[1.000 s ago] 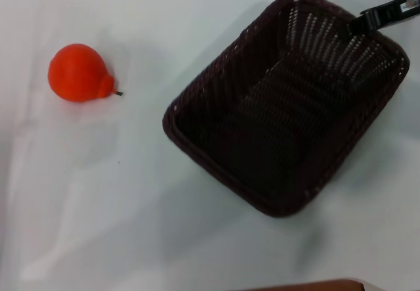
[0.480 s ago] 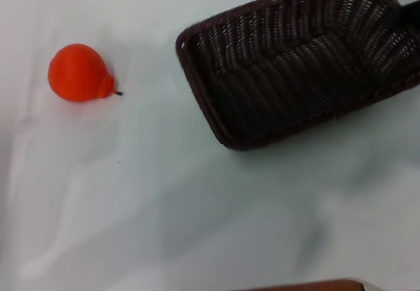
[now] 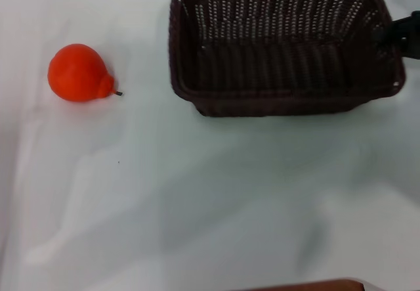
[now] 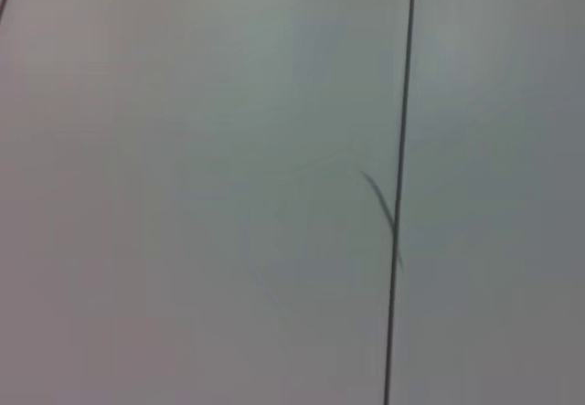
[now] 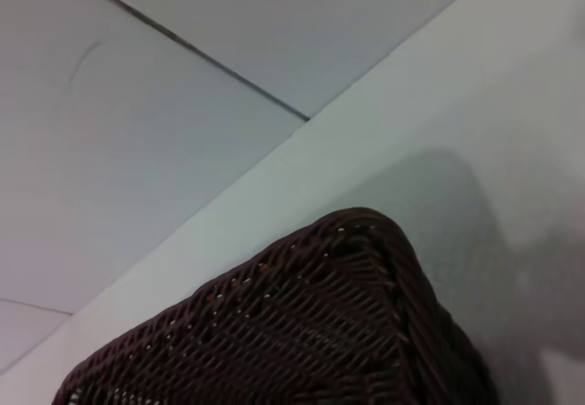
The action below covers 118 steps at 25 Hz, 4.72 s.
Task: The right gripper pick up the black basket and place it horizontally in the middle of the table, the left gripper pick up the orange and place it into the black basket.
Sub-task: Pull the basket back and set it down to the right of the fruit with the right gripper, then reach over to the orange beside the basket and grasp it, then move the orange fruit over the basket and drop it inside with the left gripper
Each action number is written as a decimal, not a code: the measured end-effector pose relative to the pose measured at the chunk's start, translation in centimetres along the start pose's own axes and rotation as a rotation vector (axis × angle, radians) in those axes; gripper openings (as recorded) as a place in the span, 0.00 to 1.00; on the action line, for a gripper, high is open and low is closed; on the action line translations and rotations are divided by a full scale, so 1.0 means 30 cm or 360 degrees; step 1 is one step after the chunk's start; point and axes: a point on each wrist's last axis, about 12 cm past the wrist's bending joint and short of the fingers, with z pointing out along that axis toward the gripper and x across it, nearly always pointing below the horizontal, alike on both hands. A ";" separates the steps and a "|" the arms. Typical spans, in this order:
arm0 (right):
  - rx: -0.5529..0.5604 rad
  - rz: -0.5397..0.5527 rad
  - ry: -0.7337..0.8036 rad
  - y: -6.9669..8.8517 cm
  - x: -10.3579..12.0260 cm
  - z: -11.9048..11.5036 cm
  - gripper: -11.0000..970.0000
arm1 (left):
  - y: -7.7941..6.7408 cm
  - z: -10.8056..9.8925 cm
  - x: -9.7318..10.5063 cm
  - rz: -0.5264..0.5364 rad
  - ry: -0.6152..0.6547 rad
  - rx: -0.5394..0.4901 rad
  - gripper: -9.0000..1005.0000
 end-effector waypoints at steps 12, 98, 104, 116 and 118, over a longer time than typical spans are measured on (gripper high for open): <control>-0.0019 -0.0092 -0.0100 -0.061 -0.010 0.135 0.24 | -0.003 -0.009 0.005 -0.0006 0.0019 -0.0002 0.84; 0.0277 -0.0509 0.0414 -0.029 0.038 -0.158 0.71 | -0.086 0.206 0.113 -0.0125 0.0858 0.0749 0.23; 0.0345 -0.0528 0.0462 -0.031 0.043 -0.155 0.71 | -0.082 0.174 -0.001 -0.0310 0.0454 0.0894 0.20; 0.0408 -0.0581 0.0492 -0.048 0.049 -0.125 0.71 | -0.403 0.246 -0.018 -0.0429 0.0309 0.1423 0.11; 0.0413 -0.0582 0.0492 -0.047 0.048 -0.122 0.71 | -0.445 0.258 0.003 -0.0408 0.0388 0.1489 0.10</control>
